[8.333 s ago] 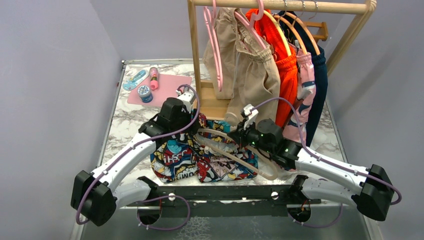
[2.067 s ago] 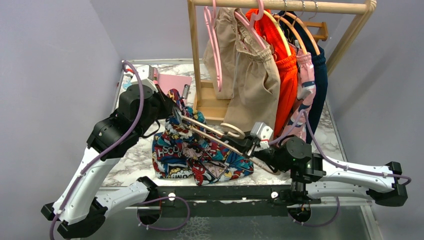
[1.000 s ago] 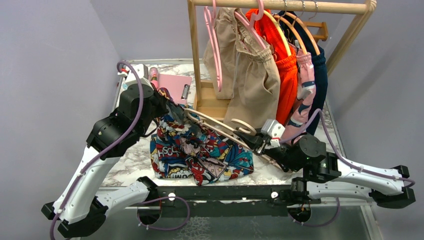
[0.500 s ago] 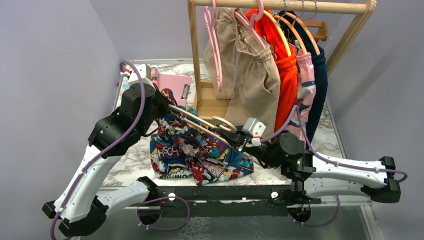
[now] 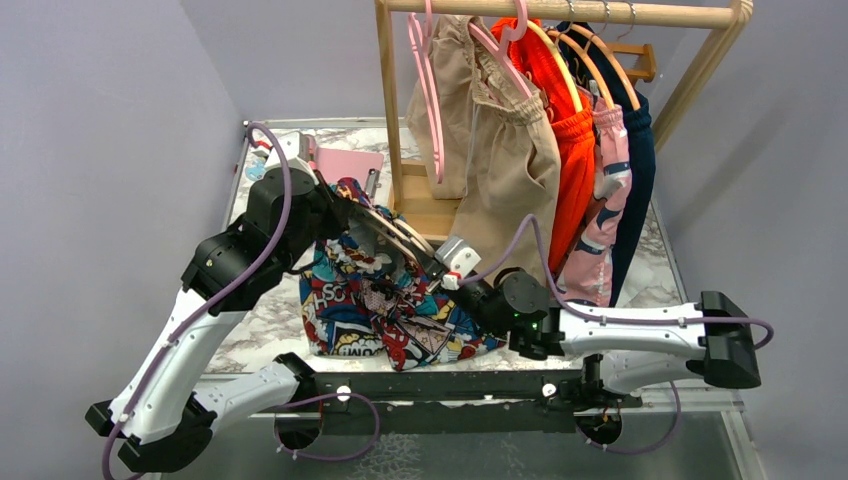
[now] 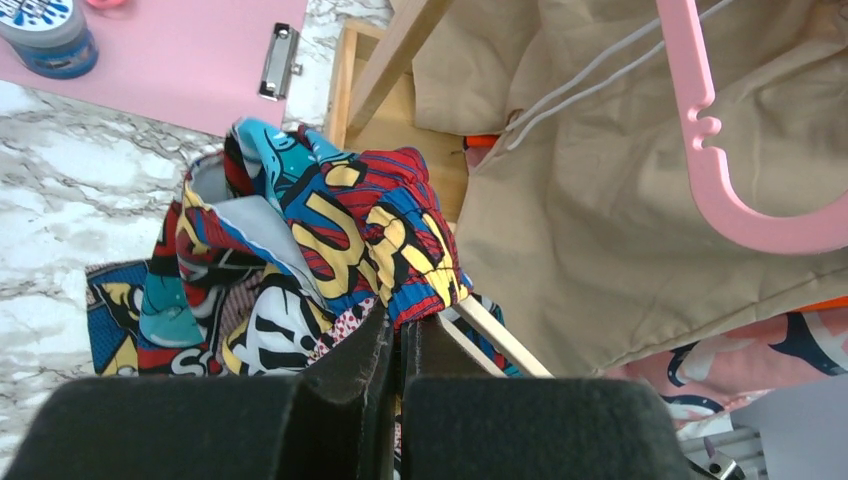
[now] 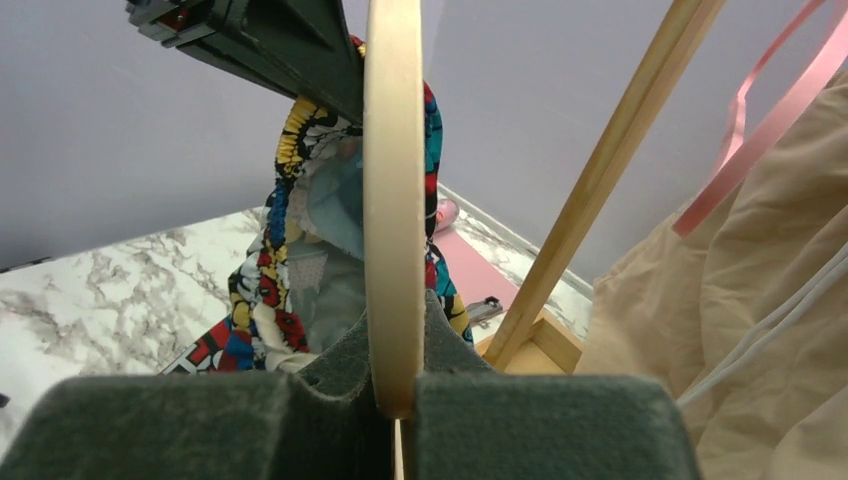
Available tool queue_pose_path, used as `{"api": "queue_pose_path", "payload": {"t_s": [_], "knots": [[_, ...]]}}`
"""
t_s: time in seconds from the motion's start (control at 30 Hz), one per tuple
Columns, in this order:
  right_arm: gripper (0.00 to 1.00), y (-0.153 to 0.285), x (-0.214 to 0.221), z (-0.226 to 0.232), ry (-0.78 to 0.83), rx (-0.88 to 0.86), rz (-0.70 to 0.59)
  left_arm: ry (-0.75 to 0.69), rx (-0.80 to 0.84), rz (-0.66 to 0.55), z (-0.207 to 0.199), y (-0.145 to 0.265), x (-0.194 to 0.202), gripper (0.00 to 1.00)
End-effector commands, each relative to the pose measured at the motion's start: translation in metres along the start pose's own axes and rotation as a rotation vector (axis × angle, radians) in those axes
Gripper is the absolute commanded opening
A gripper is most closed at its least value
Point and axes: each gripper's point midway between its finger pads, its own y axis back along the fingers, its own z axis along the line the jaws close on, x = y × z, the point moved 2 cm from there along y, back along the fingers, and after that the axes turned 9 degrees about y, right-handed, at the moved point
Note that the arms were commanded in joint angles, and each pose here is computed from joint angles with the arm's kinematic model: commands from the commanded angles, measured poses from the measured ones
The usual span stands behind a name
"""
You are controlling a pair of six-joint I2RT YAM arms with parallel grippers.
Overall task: Place the shorts on the hanger
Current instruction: Hang the shorts on the hanger.
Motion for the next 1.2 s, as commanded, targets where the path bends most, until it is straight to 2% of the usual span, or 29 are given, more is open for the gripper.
{"api": "queue_pose_path", "payload": {"t_s": [0.0,0.3,0.47,0.7,1.17], "knots": [[0.01,-0.01,-0.022,-0.022,-0.052,0.147,-0.072,0.046,0.075,0.014,-0.009,0.009,0.003,0.0],[0.01,-0.032,-0.024,0.001,-0.083,0.098,-0.093,0.069,0.11,0.02,-0.013,0.015,0.003,0.0],[0.01,-0.042,-0.025,0.008,-0.106,0.104,-0.11,0.094,0.187,0.082,-0.023,0.014,0.017,0.0],[0.01,-0.05,-0.041,0.025,-0.174,0.016,-0.191,0.093,0.309,0.161,-0.045,0.023,0.024,0.0],[0.01,-0.057,-0.053,0.005,-0.297,0.138,-0.304,0.11,0.446,0.231,-0.059,0.049,0.031,0.0]]}}
